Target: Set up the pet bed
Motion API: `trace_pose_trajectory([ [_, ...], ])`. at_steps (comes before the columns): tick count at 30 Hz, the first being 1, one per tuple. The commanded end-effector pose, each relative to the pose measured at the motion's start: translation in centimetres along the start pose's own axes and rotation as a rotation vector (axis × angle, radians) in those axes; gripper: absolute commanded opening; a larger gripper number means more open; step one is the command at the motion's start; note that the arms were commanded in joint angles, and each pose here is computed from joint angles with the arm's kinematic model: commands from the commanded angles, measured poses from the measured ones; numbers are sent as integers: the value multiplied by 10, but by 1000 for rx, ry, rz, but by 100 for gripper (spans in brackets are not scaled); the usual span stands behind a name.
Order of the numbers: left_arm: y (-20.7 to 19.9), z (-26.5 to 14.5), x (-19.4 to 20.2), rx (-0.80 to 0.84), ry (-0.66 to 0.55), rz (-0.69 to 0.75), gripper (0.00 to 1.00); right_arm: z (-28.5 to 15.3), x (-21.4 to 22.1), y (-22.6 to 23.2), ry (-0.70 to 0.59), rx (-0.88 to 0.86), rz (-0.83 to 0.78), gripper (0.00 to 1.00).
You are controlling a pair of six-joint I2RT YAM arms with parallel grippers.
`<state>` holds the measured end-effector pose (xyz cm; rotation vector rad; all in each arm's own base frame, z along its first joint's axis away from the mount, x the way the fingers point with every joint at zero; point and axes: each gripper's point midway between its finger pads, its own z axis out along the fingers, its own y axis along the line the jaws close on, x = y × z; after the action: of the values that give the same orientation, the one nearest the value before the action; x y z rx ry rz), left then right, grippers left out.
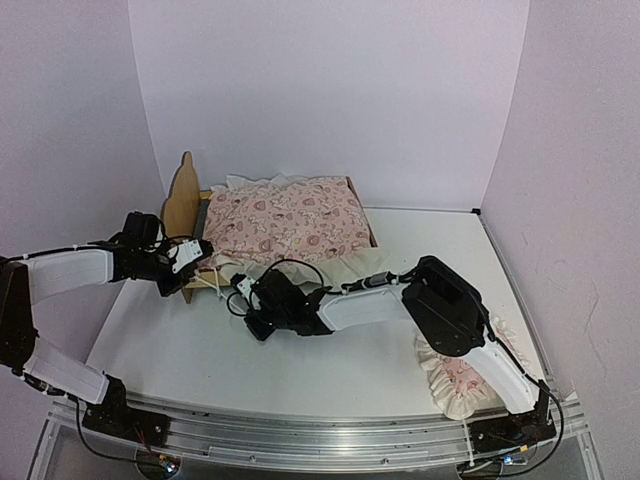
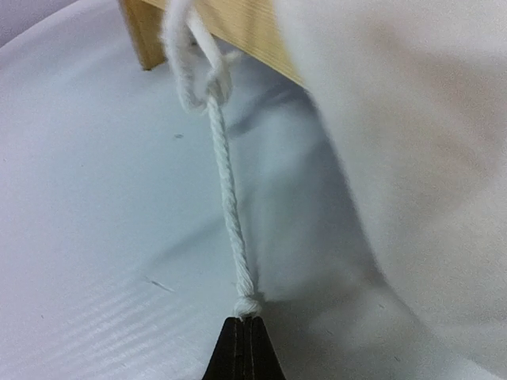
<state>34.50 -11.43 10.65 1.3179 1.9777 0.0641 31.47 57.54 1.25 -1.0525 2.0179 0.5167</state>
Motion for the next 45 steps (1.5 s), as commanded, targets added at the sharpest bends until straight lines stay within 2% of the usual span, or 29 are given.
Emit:
trace_pose_trajectory([
  [1,45,-43,-26,-162,-18,15,0,-29,-17,-34,3,29,115,0],
  [5,40,-55,-7,-207,45,81,0,-31,-13,-48,8,36,176,0],
  [9,28,-55,32,-218,155,135,0,-30,-6,-60,20,41,218,0],
  [15,49,-65,81,-307,259,161,0,-30,-7,-65,11,16,260,0],
  [21,61,-64,97,-309,278,133,0,-27,-8,-61,9,-5,269,0],
  [26,23,-47,97,-167,202,160,0,-26,-11,-44,11,-69,259,0],
  [30,-2,-34,103,-63,185,160,0,-27,-14,-2,12,-173,186,0],
  [32,-7,-30,107,-38,196,164,1,-28,-16,16,3,-225,172,9],
  [35,-21,-31,115,30,224,201,20,-37,-25,30,-8,-298,177,31],
  [37,-32,-34,121,78,246,237,31,-49,-33,36,-18,-332,171,39],
  [41,-56,-45,134,166,294,313,45,-87,-44,44,-31,-400,112,49],
  [45,-78,-66,118,304,240,323,60,-131,-59,28,-6,-425,143,60],
])
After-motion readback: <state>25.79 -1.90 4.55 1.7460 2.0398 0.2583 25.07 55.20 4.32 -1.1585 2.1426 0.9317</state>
